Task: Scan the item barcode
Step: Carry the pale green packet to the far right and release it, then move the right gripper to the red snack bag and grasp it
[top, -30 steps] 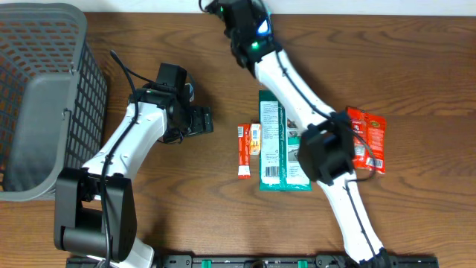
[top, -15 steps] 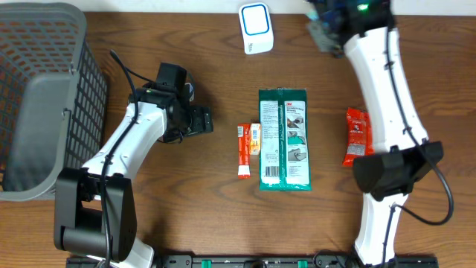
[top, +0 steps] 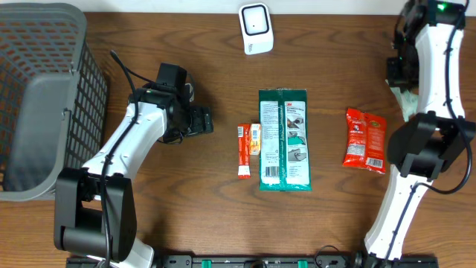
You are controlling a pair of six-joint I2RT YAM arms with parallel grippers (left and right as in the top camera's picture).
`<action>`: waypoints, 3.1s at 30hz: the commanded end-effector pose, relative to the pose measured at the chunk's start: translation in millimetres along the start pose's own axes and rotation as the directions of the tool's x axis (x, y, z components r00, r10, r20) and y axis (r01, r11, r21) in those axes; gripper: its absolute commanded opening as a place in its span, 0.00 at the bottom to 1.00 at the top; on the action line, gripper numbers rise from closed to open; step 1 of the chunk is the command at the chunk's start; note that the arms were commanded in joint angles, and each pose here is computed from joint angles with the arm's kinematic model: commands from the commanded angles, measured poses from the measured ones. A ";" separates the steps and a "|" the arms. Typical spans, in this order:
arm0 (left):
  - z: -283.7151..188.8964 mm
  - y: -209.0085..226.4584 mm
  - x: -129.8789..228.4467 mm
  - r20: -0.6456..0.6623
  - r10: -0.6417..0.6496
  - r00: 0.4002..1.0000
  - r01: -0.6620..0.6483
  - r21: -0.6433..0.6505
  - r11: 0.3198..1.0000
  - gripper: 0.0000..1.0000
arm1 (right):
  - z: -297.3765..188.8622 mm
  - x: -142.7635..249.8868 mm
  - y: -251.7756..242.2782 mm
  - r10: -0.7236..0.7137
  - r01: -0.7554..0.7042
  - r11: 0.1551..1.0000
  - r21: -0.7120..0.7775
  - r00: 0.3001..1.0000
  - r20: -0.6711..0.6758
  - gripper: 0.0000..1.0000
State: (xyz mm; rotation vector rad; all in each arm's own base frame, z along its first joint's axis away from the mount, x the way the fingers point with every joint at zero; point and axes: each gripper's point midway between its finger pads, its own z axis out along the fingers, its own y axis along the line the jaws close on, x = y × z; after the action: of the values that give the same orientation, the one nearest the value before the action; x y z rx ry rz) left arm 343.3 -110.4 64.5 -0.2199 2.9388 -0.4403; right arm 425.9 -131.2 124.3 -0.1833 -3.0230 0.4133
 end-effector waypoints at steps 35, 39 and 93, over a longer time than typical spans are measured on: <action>-8.7 -4.3 -4.5 0.023 0.016 1.000 -0.016 0.017 1.000 0.87 | 4.6 41.1 -8.3 0.182 -0.202 0.938 -0.282 0.979 -0.097 0.88; -8.7 -4.2 -4.5 0.023 0.016 1.000 -0.016 0.017 1.000 0.87 | 13.6 54.3 13.0 0.151 -0.205 0.914 -0.350 0.973 -0.177 0.91; -8.7 -4.2 -4.5 0.023 0.016 1.000 -0.016 0.017 1.000 0.87 | 3.8 -0.4 292.3 -0.184 0.340 0.902 -0.265 0.860 0.476 0.01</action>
State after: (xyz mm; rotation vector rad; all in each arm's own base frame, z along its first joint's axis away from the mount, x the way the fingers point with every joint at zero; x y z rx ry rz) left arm 343.5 -110.5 64.7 -0.2197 2.9380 -0.4405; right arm 458.1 142.6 67.3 0.3321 -3.5071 -0.1753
